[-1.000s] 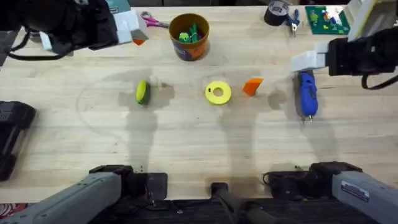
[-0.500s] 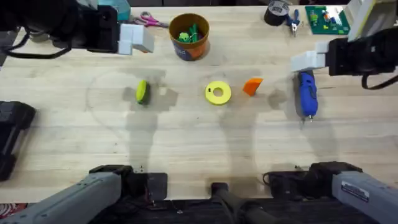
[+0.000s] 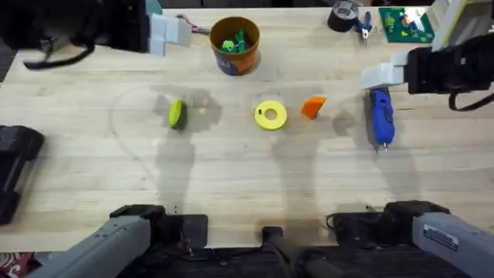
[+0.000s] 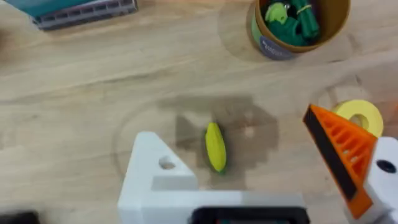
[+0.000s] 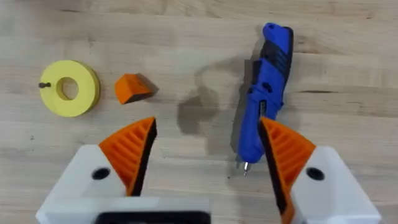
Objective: Pick up the gripper from the table and insert it into the empty holder that is missing its gripper. Then pick up a screw, insert it into the mounting hole, and use the screwdriver to tighten it. Finally, clean up the table by picking up the vegetable and placing it into the bucket.
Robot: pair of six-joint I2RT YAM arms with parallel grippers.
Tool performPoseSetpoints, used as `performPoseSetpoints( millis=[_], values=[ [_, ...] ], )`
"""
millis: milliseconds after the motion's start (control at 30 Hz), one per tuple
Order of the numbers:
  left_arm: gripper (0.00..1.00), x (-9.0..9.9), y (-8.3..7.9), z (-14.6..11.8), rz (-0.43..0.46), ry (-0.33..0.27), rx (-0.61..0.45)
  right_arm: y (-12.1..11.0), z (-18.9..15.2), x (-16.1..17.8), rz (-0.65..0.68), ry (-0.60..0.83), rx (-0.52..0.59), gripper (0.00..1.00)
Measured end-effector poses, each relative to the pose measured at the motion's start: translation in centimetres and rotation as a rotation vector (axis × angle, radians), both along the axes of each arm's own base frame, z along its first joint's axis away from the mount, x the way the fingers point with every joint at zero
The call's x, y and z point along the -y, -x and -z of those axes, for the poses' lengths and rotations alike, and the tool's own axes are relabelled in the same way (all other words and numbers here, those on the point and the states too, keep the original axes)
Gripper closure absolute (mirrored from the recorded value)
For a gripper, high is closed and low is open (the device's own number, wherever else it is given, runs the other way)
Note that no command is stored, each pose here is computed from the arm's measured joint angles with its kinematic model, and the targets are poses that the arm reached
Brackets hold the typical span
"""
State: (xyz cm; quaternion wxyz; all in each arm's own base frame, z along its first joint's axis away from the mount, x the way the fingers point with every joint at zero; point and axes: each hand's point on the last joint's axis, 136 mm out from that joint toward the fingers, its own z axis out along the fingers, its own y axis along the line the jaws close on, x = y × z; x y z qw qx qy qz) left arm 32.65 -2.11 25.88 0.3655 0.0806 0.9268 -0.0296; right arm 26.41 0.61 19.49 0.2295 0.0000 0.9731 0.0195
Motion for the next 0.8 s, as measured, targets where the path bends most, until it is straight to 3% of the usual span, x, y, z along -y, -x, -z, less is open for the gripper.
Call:
performPoseSetpoints(
  millis=[200, 367, 400, 800],
  values=[
    [0.015, 0.0, 0.5, 0.0, 0.003, -0.002, 0.177, 0.0, 0.0, 0.0, 0.0, 0.0, 0.0, 0.004],
    [0.015, 0.0, 2.0, 0.1, 0.006, 0.0, 0.308, 0.0, 0.0, 0.0, 0.0, 0.0, 0.0, 0.004],
    [0.016, 0.2, 2.8, 0.3, 0.012, 0.005, 0.376, 0.0, 0.0, 0.0, 0.0, 0.0, 0.0, 0.004],
    [0.015, 1.5, 6.8, 1.2, 0.087, 0.046, 0.63, 0.0, 0.0, 0.0, 0.0, 0.0, 0.0, 0.004]
  ],
)
